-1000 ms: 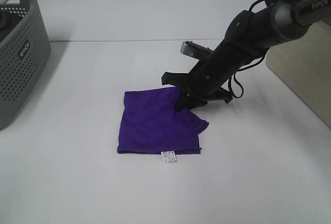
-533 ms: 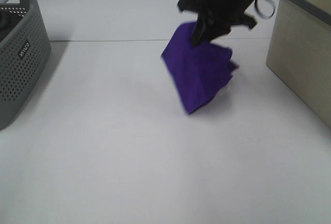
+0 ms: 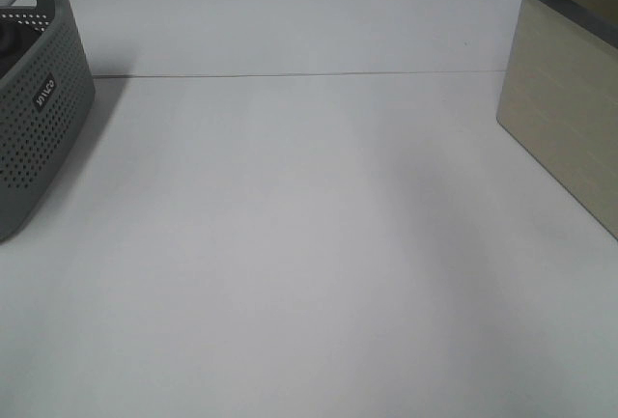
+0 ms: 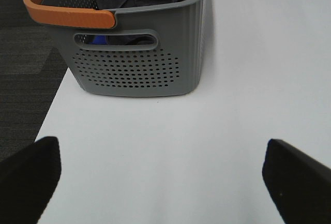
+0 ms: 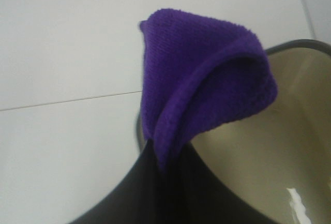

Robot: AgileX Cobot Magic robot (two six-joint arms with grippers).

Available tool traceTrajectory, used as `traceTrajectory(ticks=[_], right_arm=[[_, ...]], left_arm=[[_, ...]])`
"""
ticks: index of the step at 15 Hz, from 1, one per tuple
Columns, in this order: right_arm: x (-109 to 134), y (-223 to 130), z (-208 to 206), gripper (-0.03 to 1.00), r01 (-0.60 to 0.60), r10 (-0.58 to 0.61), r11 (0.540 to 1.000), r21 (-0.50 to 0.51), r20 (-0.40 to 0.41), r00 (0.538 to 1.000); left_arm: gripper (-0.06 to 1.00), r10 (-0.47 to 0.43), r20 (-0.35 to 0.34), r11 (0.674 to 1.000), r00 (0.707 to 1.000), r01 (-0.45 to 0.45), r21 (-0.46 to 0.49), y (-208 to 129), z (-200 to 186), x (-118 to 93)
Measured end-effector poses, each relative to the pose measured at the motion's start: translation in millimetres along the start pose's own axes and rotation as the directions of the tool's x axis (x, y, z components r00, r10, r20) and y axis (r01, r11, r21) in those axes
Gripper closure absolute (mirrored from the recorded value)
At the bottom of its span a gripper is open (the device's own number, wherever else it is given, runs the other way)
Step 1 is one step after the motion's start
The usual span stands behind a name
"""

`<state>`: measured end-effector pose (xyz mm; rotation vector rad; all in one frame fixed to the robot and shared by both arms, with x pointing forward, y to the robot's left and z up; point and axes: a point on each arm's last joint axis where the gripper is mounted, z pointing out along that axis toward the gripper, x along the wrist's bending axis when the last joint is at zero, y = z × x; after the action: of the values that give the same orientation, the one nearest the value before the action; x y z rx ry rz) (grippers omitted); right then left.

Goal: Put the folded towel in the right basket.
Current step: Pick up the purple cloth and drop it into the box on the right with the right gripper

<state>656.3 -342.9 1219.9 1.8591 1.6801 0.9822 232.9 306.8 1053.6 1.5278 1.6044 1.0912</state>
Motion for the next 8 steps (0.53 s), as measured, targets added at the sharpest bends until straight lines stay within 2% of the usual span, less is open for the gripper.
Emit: traceTrajectory(ticks=[1, 3, 8], right_arm=[[-27, 1, -5, 0.89, -0.043, 0.043, 0.999, -0.01, 0.055, 0.998], [-63, 0, -4, 0.89, -0.099, 0.099, 0.995, -0.005, 0.122, 0.988], [-93, -15, 45, 0.89, -0.146, 0.13, 0.985, 0.092, 0.161, 0.978]], left_arm=[[-0.05, 0.0, 0.0, 1.0, 1.0, 0.0, 0.0, 0, 0, 0], [-0.05, 0.001, -0.001, 1.0, 1.0, -0.001, 0.0, 0, 0, 0], [-0.05, 0.001, -0.001, 1.0, 1.0, -0.001, 0.0, 0, 0, 0]])
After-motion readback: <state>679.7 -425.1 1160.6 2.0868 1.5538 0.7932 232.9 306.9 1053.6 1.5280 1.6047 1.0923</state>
